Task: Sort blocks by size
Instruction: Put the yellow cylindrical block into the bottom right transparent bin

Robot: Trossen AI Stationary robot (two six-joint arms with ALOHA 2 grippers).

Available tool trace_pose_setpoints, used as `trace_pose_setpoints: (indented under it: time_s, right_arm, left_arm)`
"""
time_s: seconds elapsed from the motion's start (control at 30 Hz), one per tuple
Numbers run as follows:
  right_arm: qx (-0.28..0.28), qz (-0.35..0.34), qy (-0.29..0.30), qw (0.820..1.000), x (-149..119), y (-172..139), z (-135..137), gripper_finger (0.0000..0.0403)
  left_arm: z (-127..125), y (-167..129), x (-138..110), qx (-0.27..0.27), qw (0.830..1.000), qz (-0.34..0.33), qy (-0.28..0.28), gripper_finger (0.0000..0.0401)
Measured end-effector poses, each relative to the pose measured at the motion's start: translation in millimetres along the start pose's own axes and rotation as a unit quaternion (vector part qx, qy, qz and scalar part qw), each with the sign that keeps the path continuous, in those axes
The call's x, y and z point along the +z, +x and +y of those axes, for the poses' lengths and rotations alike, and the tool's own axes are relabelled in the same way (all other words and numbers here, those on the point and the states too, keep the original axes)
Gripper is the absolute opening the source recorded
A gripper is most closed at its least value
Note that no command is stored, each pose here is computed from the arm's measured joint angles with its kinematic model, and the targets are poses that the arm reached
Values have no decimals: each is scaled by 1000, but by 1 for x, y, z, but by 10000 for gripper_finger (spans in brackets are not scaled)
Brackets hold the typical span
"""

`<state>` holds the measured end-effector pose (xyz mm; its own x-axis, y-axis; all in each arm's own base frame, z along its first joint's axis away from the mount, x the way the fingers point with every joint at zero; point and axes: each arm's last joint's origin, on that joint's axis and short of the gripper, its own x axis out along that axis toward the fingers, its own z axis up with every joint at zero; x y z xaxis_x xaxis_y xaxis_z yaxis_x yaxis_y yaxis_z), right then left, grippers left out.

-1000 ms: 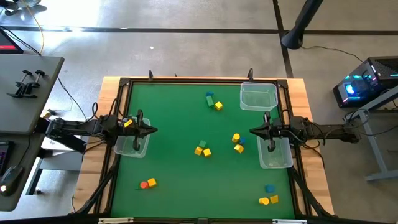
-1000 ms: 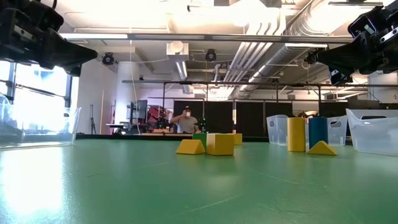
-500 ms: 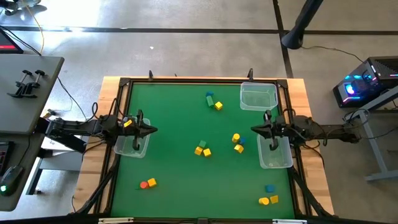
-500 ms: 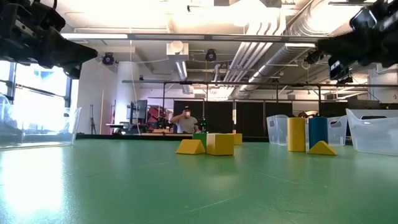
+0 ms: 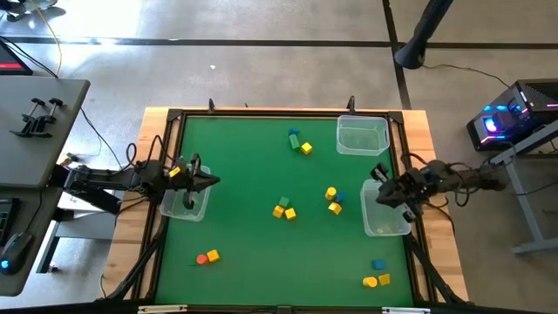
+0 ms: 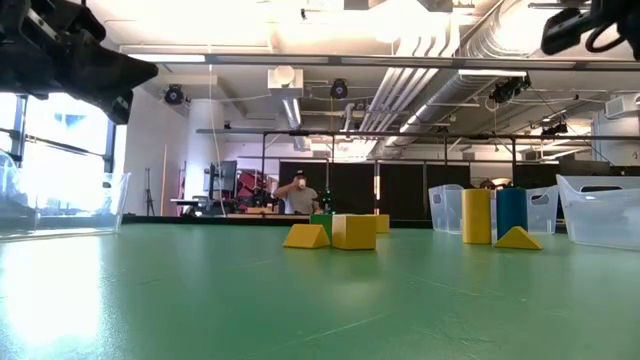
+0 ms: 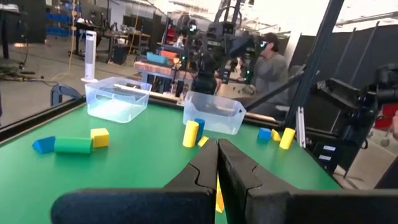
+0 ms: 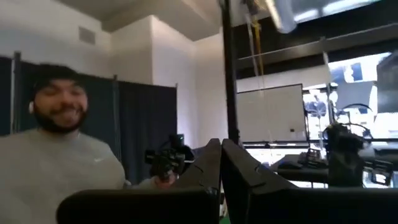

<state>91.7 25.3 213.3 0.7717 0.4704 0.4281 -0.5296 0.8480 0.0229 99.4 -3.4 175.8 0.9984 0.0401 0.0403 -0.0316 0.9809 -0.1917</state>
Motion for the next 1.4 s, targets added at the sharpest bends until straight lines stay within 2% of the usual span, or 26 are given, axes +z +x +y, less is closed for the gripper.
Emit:
trace_pose_setpoints:
  time_s: [0.1,0.27,0.33,0.47,0.53,0.57,0.67,0.77,0.87,0.97,1.03,1.17,1.4]
  right_arm:
    - [3,7,-25,1000,5,11,4,0]
    - [48,38,-117,991,32,41,15,0]
    - [90,42,-126,987,46,55,21,0]
    - [226,0,-130,965,84,85,36,0]
    - [258,3,-119,959,100,101,42,0]
    - [254,18,-115,960,106,110,44,0]
    - [179,119,-113,970,110,137,47,0]
    - [71,251,-122,958,100,164,50,0]
    - [-22,372,-102,922,84,183,54,1]
    - [-117,454,-64,881,71,197,58,10]
    - [-162,499,-30,851,60,202,60,22]
    - [-236,550,48,800,41,211,66,58]
    - [-319,601,187,709,-1,216,81,140]
  left_arm:
    - [0,0,1,4,1000,-7,21,1]
    - [0,0,2,6,998,-8,64,1]
    - [0,0,2,6,997,-8,71,1]
    - [-1,0,7,-3,997,-36,66,1]
    - [-2,-1,10,-15,997,-49,65,1]
    - [-3,-1,11,-20,996,-56,64,1]
    - [-4,-1,13,-28,995,-67,62,1]
    - [-4,-1,13,-31,996,-67,48,1]
    - [-4,-1,13,-32,997,-66,38,1]
    - [-4,-1,13,-31,996,-67,46,1]
    - [-4,-1,13,-31,996,-67,50,1]
    - [-4,-1,13,-31,996,-67,50,1]
    - [-4,-1,13,-31,996,-67,52,1]
